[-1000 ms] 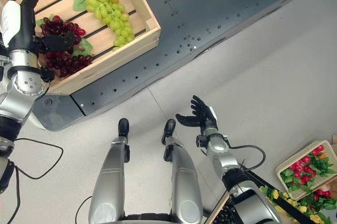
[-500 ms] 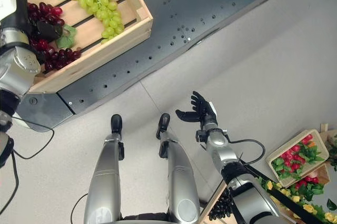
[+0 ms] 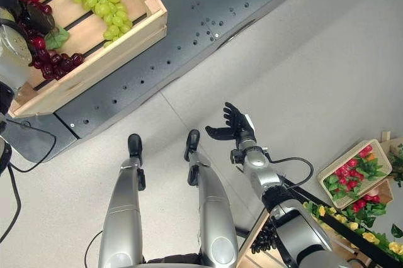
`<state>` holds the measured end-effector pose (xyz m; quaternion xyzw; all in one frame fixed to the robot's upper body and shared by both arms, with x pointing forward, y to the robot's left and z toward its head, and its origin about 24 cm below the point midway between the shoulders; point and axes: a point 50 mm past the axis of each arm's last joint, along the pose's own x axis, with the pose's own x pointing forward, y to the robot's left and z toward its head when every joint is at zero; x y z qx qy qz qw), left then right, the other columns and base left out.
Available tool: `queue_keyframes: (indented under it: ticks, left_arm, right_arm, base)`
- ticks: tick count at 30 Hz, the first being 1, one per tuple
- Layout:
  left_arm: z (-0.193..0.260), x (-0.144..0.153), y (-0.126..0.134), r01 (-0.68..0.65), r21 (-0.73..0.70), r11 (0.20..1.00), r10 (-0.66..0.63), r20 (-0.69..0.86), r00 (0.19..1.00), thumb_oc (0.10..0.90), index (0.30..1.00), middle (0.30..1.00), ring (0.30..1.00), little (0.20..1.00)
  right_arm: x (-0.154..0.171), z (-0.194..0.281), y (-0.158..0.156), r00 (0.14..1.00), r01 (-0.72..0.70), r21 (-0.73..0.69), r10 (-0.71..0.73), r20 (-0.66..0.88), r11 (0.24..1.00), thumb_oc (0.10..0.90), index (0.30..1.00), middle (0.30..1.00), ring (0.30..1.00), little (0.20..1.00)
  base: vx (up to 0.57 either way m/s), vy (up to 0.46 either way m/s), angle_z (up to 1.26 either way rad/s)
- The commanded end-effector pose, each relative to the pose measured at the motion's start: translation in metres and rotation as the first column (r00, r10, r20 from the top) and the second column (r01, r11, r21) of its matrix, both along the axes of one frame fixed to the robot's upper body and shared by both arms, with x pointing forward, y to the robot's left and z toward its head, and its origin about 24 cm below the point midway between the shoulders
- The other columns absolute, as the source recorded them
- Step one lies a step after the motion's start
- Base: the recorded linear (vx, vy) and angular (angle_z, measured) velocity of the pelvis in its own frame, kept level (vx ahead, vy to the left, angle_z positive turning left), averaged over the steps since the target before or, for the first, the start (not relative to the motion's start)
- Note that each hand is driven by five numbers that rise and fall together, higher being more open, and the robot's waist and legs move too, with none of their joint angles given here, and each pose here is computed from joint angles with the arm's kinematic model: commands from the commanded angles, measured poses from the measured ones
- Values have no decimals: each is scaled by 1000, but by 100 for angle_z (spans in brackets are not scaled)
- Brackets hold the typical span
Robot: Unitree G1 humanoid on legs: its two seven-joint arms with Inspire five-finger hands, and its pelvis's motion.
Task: Pick up the fruits from the basket on one side to the basket on the other side
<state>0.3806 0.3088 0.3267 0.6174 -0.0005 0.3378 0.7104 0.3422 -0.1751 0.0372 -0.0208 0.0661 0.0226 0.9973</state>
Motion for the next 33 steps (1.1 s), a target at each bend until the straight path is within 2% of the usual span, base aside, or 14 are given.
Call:
queue_keyframes:
  ticks: [1, 15, 17, 18, 19, 33]
  left_arm:
    - [-19, -29, 59, -348, -58, 936, 335, -163, 928, 800, 900, 900, 900, 900]
    - [-32, -45, 79, -482, -148, 864, 410, -350, 842, 800, 900, 900, 900, 900]
    - [-36, -46, 82, -492, -159, 856, 412, -365, 835, 684, 726, 726, 726, 726]
    - [-37, -47, 84, -492, -162, 855, 411, -365, 835, 504, 455, 455, 455, 455]
    - [-38, -47, 84, -492, -162, 855, 412, -364, 835, 400, 300, 300, 300, 300]
    - [-34, -42, 80, -446, -98, 890, 399, -310, 863, 400, 300, 300, 300, 300]
  right_arm:
    - [0, 15, -29, 992, 87, 3, -87, 87, 996, 800, 900, 900, 900, 900]
    - [-1, 12, -29, 992, 94, 19, -95, 84, 995, 800, 900, 900, 900, 900]
    - [-1, 11, -29, 992, 94, 19, -95, 82, 995, 800, 900, 900, 900, 900]
    - [-1, 11, -29, 992, 95, 20, -96, 81, 995, 800, 900, 900, 900, 900]
    - [-1, 11, -29, 992, 97, 22, -98, 80, 995, 800, 900, 900, 900, 900]
    - [-1, 10, -29, 990, 109, 39, -112, 84, 993, 800, 900, 900, 900, 900]
  base:
    - [-27, 18, -6]
    - [-9, -13, -2]
    - [-3, -8, 3]
    - [0, 0, 0]
    - [0, 0, 0]
    - [0, 0, 0]
